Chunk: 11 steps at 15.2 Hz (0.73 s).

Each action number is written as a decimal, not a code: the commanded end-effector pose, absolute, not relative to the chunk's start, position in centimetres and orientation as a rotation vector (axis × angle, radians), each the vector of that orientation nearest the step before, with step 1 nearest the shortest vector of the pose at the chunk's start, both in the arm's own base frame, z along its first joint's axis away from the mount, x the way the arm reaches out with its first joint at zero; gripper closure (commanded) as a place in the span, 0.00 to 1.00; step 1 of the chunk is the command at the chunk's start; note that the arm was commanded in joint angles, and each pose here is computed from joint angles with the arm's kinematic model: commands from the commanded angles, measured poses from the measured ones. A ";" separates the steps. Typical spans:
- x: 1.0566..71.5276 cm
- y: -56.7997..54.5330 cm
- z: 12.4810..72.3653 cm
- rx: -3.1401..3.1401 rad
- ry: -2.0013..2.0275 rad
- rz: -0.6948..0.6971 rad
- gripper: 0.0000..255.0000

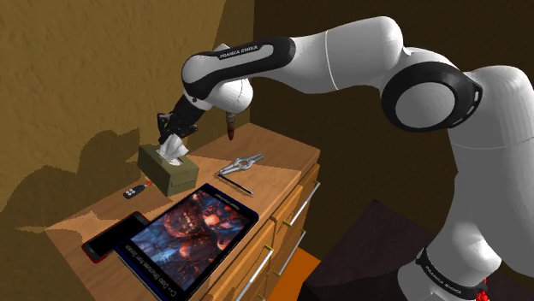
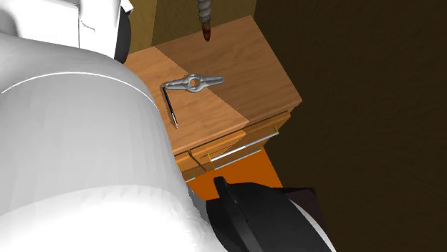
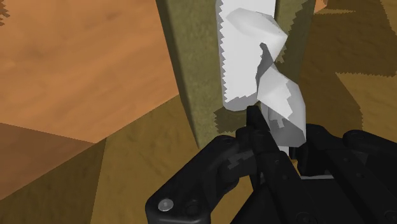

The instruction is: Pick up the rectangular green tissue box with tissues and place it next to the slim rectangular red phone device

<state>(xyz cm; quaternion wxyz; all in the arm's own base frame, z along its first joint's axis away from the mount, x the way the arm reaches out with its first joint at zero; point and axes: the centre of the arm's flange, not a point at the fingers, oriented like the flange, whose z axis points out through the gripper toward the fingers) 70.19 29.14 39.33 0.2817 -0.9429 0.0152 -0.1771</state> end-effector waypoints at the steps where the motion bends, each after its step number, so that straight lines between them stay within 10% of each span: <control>1: 70.2 29.2 38.2 -2.526 0.041 -0.475 1.00; 11: 70.2 29.2 35.6 -2.526 0.041 -0.475 1.00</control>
